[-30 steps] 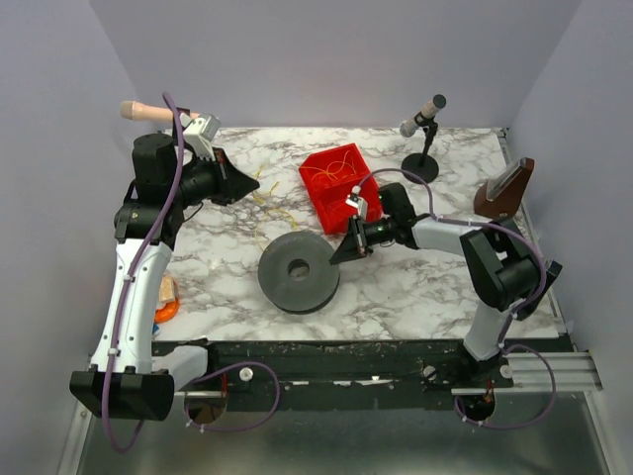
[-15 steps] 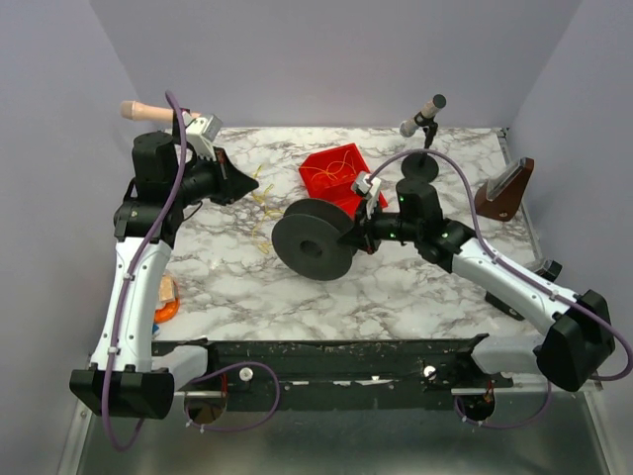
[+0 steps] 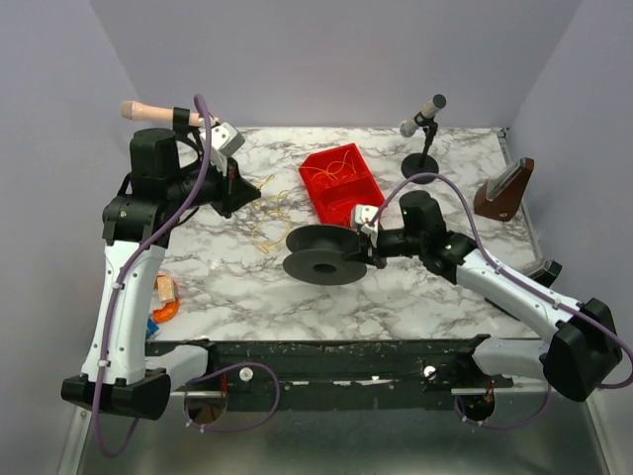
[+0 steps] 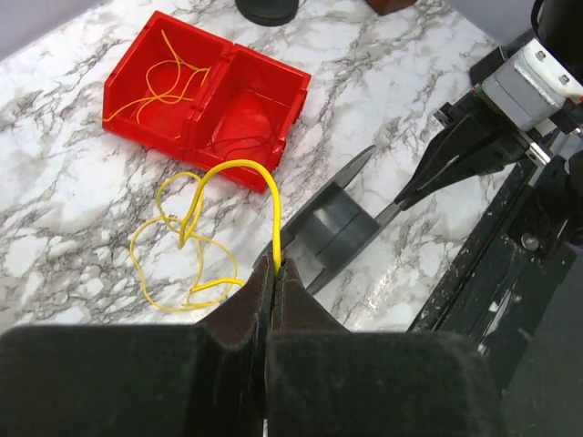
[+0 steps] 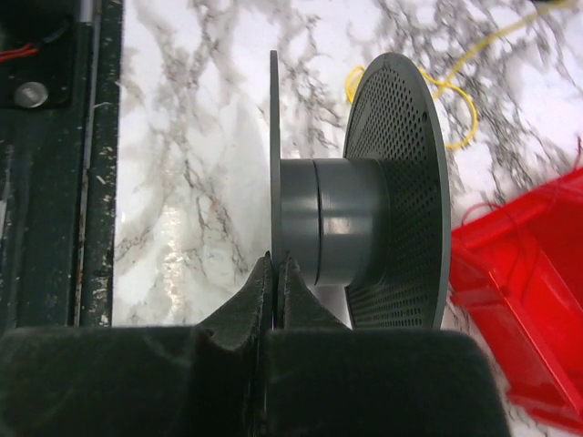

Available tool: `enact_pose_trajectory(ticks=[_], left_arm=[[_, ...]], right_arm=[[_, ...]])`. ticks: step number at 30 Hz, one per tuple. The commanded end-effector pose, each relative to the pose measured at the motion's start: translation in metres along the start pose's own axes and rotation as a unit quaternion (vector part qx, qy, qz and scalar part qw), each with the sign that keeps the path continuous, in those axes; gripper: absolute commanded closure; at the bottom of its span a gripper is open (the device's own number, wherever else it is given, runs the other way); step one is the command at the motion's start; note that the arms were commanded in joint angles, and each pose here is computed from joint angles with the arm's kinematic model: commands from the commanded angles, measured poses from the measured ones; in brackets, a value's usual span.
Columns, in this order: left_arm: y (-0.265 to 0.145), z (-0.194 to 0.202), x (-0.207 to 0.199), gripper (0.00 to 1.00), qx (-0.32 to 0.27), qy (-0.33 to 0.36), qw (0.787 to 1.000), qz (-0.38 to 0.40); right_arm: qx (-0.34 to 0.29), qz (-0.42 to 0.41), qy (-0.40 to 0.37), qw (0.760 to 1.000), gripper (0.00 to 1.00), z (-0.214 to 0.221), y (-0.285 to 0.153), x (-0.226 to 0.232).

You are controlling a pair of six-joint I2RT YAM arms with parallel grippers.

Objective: Wrap the cables

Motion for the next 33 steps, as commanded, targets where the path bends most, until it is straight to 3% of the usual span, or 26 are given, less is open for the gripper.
enact_pose_trajectory(ticks=[1,7,14,18,22,27,33], left_arm=[[-0.006,-0.005,-0.012,1.0,0.002,0.044,0.998,0.034],[-0.008,-0.024,-0.026,1.0,-0.024,0.06,0.995,0.082],[0.046,-0.016,-0.07,1.0,0.04,0.11,0.98,0.163],[0.056,-0.063,-0.073,1.0,-0.011,0.159,0.974,0.158],[0.071,-0.087,-0.082,1.0,-0.036,0.146,0.966,0.208],[0.093,-0.032,-0.088,1.0,0.05,0.138,0.947,0.284],[0.072,0.003,-0.087,1.0,0.132,0.179,0.921,0.32]], right_arm=[[-0.078,-0.07,-0.093,0.99,0.99,-0.032,0.001,0.005],[-0.115,-0.126,-0.126,0.977,0.99,-0.046,-0.008,0.019],[-0.098,-0.135,-0.156,0.974,0.99,-0.039,0.003,0.009],[-0.094,-0.136,-0.156,0.974,0.99,-0.034,0.005,0.01],[-0.105,-0.134,-0.15,0.974,0.99,-0.03,0.0,0.016],[-0.136,-0.12,-0.177,0.967,0.99,-0.042,-0.015,0.026],[-0.132,-0.127,-0.169,0.968,0.99,-0.033,-0.011,0.026]])
Point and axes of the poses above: each gripper's point midway between its finger pads, its own y axis out along the fingers, its own x axis along the line the jaws close on, z = x × y, the point moved 9 cm from there along -y, back along the fingers, and after that the axes turned 5 degrees about y, right-handed, at the moved point
